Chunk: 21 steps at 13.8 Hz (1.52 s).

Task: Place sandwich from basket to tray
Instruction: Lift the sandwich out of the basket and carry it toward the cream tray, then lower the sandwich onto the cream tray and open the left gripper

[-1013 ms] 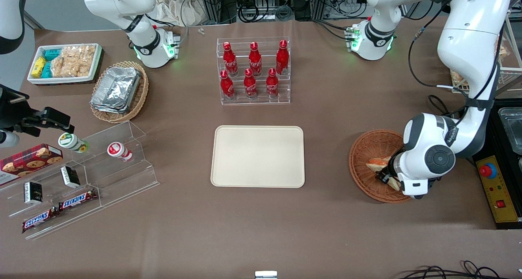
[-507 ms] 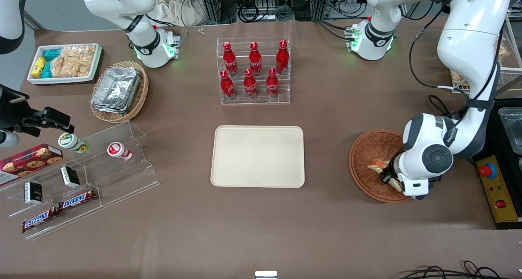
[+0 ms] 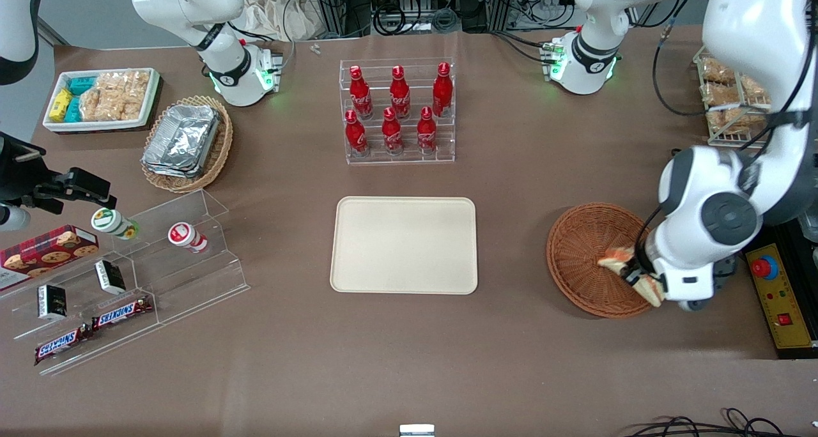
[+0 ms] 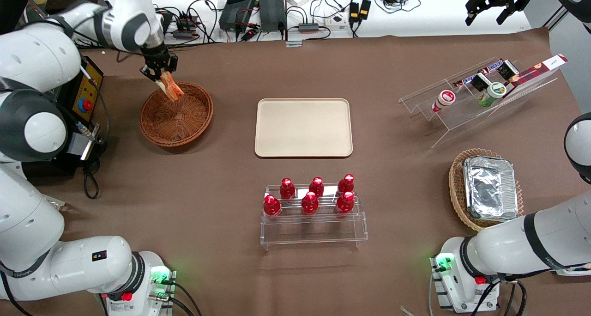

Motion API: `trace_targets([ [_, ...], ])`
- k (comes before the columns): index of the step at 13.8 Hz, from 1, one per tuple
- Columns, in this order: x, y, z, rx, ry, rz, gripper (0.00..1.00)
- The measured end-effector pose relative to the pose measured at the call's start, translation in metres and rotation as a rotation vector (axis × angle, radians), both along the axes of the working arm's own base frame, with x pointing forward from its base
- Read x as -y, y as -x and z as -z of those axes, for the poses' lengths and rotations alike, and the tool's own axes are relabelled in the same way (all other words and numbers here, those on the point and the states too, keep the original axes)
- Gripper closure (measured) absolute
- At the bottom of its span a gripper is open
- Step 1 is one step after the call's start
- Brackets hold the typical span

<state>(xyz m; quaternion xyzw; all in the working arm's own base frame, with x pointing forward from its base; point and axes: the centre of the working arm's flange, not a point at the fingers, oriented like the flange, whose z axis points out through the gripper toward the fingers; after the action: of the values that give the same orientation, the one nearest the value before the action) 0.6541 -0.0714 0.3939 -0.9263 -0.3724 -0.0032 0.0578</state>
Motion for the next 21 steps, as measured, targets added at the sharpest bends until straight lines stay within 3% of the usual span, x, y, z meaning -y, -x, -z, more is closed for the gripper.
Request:
trace_targets([
  [5,0.041,0.028,-0.127,-0.065,0.085,0.145,0.83],
  [10,0.177,0.071,-0.140,-0.073,0.153,0.390,0.83],
  [15,0.268,0.098,-0.057,-0.042,0.218,0.537,0.83],
  [17,0.279,0.108,-0.011,-0.066,0.235,0.560,0.83],
  [18,0.284,0.113,0.009,-0.090,0.235,0.576,0.83],
  [21,0.293,0.115,0.066,-0.116,0.180,0.652,0.83],
])
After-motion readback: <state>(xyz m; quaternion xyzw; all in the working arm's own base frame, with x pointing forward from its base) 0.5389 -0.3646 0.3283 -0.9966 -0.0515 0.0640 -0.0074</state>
